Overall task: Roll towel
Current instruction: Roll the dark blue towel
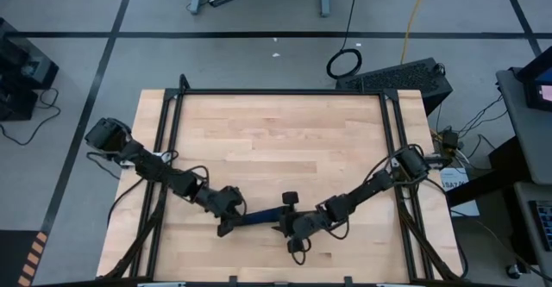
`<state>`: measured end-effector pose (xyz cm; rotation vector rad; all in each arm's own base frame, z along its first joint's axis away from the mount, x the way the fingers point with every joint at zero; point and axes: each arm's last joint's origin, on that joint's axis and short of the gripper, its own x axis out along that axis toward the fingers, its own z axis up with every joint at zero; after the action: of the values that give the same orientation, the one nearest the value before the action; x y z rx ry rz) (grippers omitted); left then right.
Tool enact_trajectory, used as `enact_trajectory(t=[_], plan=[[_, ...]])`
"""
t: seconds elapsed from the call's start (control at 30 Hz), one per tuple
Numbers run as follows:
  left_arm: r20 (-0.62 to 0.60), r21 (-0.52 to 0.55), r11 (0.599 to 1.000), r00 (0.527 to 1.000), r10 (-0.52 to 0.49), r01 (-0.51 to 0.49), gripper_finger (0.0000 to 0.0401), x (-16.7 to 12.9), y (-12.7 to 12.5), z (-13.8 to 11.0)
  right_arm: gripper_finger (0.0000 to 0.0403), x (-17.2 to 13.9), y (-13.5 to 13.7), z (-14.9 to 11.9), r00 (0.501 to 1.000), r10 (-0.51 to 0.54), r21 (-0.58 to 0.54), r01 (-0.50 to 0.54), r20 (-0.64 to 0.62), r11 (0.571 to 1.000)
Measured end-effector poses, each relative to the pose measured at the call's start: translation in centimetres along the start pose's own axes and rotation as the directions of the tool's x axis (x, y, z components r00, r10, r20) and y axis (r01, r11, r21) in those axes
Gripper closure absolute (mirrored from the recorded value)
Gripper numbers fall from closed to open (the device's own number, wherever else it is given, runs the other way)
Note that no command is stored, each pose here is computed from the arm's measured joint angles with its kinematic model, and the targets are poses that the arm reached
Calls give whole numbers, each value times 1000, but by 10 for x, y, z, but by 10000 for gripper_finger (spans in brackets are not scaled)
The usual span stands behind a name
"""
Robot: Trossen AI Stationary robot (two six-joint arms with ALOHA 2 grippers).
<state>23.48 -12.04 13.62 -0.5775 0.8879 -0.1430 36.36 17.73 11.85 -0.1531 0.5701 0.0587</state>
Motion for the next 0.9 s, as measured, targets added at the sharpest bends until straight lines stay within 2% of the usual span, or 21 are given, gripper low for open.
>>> enact_trajectory(t=[0.13,0.3,0.4,0.47,0.57,0.63,0.77,0.9], plan=[[-13,-15,1000,1000,-11,10,381,0,4,4,308,7,-11,2,999,32,1,-32,20,999],[-26,-17,1000,1000,-1,0,381,0,9,6,366,13,-26,11,987,136,25,-138,85,990],[-18,-23,1000,1000,5,-6,381,0,13,10,394,15,-34,14,984,145,39,-149,106,988],[-11,-33,999,1000,-9,9,381,-1,15,13,399,16,-38,15,984,138,47,-144,116,988],[18,-37,993,993,-113,114,381,-2,12,23,395,16,-43,14,977,128,70,-141,168,988],[16,-42,988,989,-147,147,381,-2,12,26,397,13,-44,11,966,124,71,-144,226,987],[-31,-80,992,995,-98,96,381,-2,18,22,402,6,-47,-5,948,120,78,-149,295,986],[-40,-67,996,997,-58,56,381,-1,19,19,402,-2,-51,-24,935,119,128,-170,335,977]])
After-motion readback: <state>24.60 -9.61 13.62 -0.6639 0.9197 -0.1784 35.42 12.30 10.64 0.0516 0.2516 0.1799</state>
